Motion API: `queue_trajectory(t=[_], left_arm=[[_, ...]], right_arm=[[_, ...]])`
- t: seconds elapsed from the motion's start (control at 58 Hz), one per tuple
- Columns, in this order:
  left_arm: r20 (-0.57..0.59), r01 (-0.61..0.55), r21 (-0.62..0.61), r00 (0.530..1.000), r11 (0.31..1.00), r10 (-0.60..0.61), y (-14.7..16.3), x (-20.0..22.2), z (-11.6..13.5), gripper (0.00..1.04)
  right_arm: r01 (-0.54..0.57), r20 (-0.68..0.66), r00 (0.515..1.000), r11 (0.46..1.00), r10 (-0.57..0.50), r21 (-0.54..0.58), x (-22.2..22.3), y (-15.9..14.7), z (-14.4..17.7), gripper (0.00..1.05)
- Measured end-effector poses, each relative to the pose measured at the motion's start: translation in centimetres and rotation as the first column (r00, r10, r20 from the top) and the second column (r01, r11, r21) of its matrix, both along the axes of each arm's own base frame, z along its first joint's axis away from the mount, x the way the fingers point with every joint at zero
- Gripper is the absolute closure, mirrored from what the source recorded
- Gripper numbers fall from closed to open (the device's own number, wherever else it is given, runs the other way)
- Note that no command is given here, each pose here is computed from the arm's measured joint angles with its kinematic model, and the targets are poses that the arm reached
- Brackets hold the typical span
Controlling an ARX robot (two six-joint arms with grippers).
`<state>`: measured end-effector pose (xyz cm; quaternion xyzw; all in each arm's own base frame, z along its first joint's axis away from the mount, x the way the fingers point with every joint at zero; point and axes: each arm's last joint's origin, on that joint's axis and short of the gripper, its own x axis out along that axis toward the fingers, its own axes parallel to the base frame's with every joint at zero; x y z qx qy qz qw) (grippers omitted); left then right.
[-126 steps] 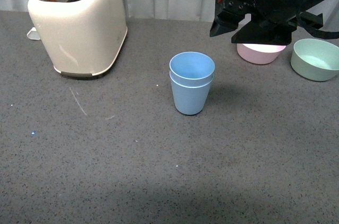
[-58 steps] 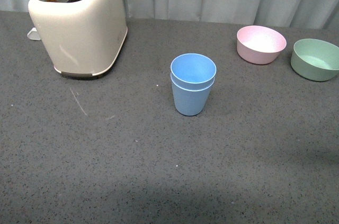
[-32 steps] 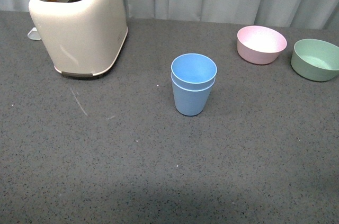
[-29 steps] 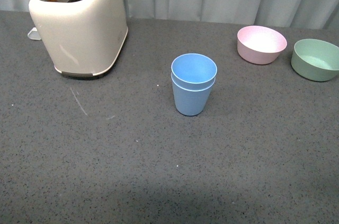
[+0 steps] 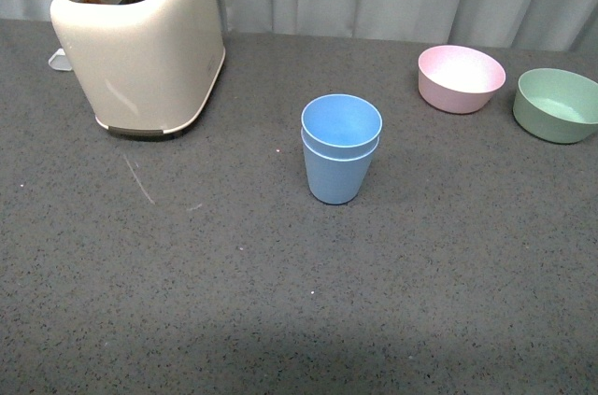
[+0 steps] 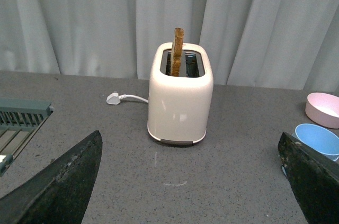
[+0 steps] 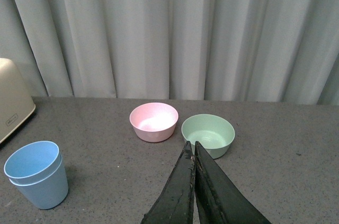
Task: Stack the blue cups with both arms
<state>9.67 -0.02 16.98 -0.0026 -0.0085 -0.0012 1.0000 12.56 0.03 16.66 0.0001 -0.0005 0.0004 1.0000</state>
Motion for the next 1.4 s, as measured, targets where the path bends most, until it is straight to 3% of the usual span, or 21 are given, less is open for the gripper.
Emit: queue_trajectory(t=[1.103, 1.241, 1.397], left_arm=[[0.000, 0.000, 0.000, 1.000, 1.000, 0.000, 0.0, 0.0, 0.0, 0.07], [0.000, 0.000, 0.000, 1.000, 1.000, 0.000, 0.0, 0.0, 0.0, 0.07], [0.000, 0.000, 0.000, 1.000, 1.000, 0.000, 0.0, 0.0, 0.0, 0.07]], right_arm=[[-0.003, 0.000, 1.000, 1.000, 0.003, 0.000, -2.8, 0.0, -0.2, 1.04], [-0.003, 0.000, 1.000, 1.000, 0.003, -0.001, -2.8, 0.0, -0.2, 0.84], [-0.003, 0.000, 1.000, 1.000, 0.003, -0.001, -2.8, 0.0, -0.2, 0.53]])
